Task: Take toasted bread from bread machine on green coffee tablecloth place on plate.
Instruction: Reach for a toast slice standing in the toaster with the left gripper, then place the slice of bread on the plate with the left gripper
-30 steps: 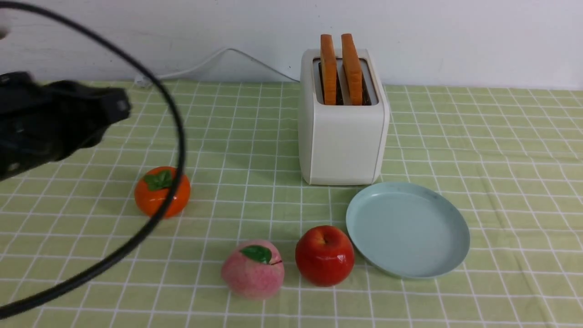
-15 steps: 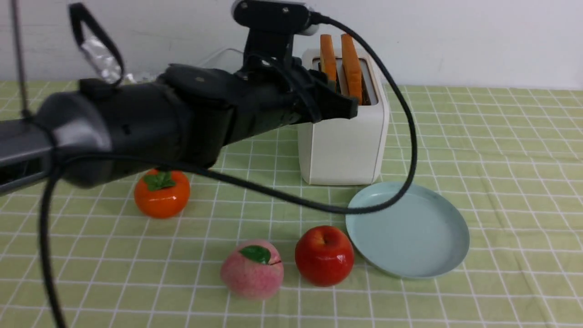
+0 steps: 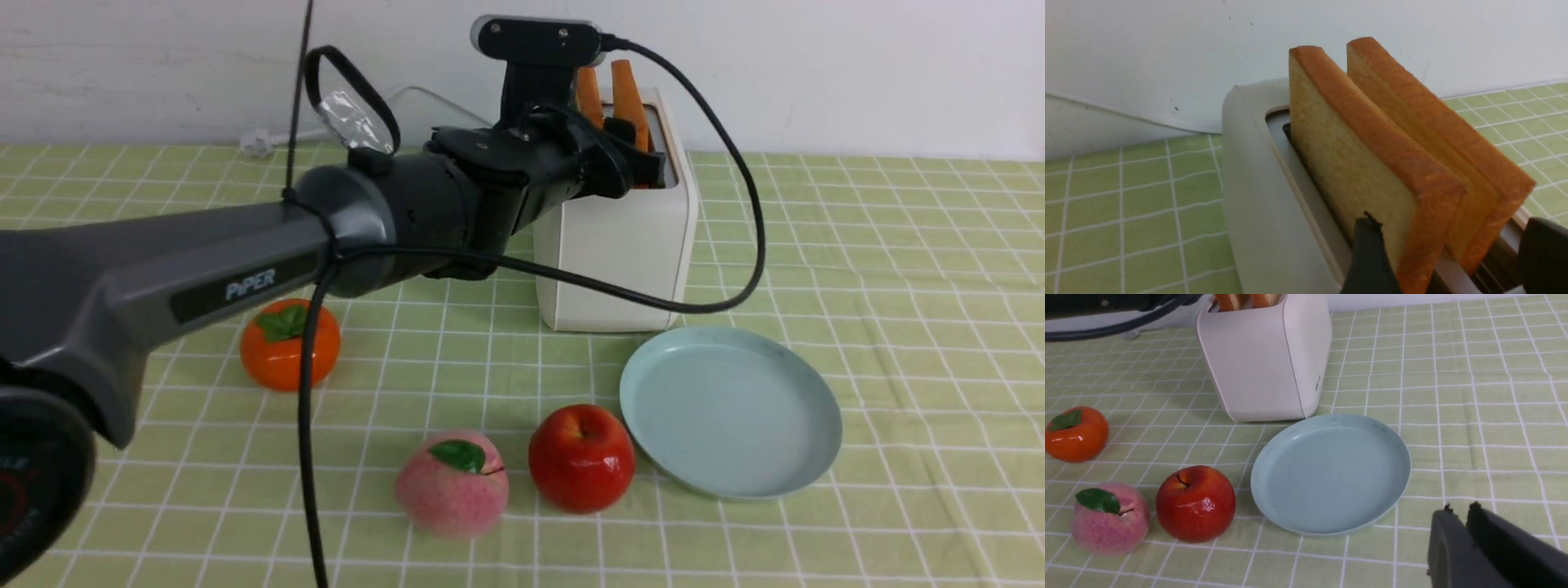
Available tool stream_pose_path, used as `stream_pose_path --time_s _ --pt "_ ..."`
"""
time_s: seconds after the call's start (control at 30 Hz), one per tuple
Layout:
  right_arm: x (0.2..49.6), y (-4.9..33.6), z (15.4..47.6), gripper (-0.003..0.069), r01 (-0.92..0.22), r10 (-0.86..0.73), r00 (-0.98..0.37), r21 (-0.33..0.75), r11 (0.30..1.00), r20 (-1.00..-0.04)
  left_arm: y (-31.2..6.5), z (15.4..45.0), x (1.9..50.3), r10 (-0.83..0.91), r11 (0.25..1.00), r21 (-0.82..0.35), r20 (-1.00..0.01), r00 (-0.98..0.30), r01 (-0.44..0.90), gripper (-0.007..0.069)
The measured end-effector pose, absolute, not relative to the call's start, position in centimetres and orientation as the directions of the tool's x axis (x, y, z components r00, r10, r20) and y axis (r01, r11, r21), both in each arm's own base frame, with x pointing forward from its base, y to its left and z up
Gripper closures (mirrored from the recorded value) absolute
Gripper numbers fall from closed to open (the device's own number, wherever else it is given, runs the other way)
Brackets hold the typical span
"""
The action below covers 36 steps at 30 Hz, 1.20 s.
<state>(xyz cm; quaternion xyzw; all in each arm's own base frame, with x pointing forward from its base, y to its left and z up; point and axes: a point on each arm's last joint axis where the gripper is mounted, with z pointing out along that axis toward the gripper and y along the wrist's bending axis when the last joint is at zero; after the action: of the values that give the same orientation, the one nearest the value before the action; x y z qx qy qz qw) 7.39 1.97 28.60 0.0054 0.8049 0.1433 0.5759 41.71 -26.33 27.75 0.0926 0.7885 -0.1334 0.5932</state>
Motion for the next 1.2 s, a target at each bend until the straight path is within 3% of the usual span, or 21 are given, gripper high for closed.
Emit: stream_pose_path --time_s 0.37,0.7,0.87,1.07,1.13,1.2 --pt "7.4 2.0 28.6 0.0582 -0.156 0.173 -0.334 0.236 0.959 -0.927 -27.0 26.7 44.5 -0.014 0.966 -0.073 -0.973 -0.228 0.25 0.0253" --pt "7.4 2.0 28.6 0.0571 -0.157 0.172 -0.333 0.234 0.959 -0.927 -26.6 26.7 45.2 -0.038 0.965 -0.096 -0.972 -0.231 0.246 0.0516" --pt "7.4 2.0 28.6 0.0571 -0.157 0.171 -0.333 0.233 0.96 -0.927 -26.5 27.9 45.2 -0.059 0.963 -0.111 -0.976 -0.208 0.246 0.0516" --pt "7.4 2.0 28.6 0.0571 -0.157 0.171 -0.333 0.233 0.96 -0.927 -25.2 36.7 42.7 -0.154 0.939 -0.167 -0.986 -0.069 0.301 0.0516" --pt "7.4 2.0 28.6 0.0571 -0.157 0.171 -0.333 0.233 0.96 -0.927 -24.9 39.5 41.2 -0.186 0.912 -0.189 -0.982 -0.042 0.364 0.0516" --pt "7.4 2.0 28.6 0.0571 -0.157 0.171 -0.333 0.233 0.96 -0.927 -25.2 42.4 39.0 -0.21 0.833 -0.203 -0.977 -0.044 0.515 0.0516"
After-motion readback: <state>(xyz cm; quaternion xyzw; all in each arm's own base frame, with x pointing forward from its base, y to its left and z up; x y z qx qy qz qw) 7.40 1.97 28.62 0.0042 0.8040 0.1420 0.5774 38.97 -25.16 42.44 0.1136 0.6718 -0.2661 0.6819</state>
